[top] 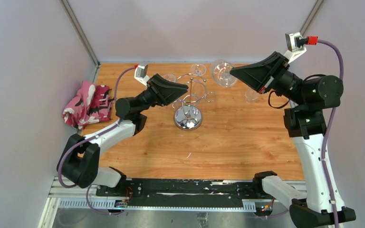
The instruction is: Take the wine glass off the wine glass rack
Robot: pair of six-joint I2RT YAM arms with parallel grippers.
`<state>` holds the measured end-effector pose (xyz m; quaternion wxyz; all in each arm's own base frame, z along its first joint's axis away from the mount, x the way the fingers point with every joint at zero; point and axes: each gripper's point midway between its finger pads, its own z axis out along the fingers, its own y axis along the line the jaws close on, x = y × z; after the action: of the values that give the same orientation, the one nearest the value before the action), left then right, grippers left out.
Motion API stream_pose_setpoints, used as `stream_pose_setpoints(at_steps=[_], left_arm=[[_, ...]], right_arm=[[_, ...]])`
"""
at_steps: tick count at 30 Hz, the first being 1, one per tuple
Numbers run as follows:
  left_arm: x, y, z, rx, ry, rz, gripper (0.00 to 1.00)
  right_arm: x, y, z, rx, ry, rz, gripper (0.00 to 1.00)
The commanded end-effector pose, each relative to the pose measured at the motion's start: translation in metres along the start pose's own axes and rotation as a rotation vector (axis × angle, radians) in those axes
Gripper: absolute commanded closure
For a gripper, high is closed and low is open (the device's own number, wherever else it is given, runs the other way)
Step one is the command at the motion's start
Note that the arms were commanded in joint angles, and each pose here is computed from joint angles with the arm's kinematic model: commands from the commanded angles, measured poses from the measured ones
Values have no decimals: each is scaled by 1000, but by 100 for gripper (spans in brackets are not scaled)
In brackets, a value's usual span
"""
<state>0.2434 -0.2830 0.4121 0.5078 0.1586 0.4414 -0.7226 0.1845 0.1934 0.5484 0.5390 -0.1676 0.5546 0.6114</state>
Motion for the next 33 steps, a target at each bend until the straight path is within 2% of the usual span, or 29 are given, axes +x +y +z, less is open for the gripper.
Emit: stream_pose_setpoints(at_steps=[1,8,10,25,33], left_arm=[[-11,-49,3,213,-3,22,64],[-20,-64,7,254,-6,62,41],[-18,-61,7,247,-4,56,38],[-18,-41,13,216,-17,27,36],[-32,-66,16,267,-38,59,38]], right_arm=[[-15,28,8,-158,-26,-18,100],[-4,19,26,-236,-11,29,100],[-3,18,31,-255,-5,53,100],[29,32,45,-315,71,109,100],[46,16,47,-312,74,163,100]])
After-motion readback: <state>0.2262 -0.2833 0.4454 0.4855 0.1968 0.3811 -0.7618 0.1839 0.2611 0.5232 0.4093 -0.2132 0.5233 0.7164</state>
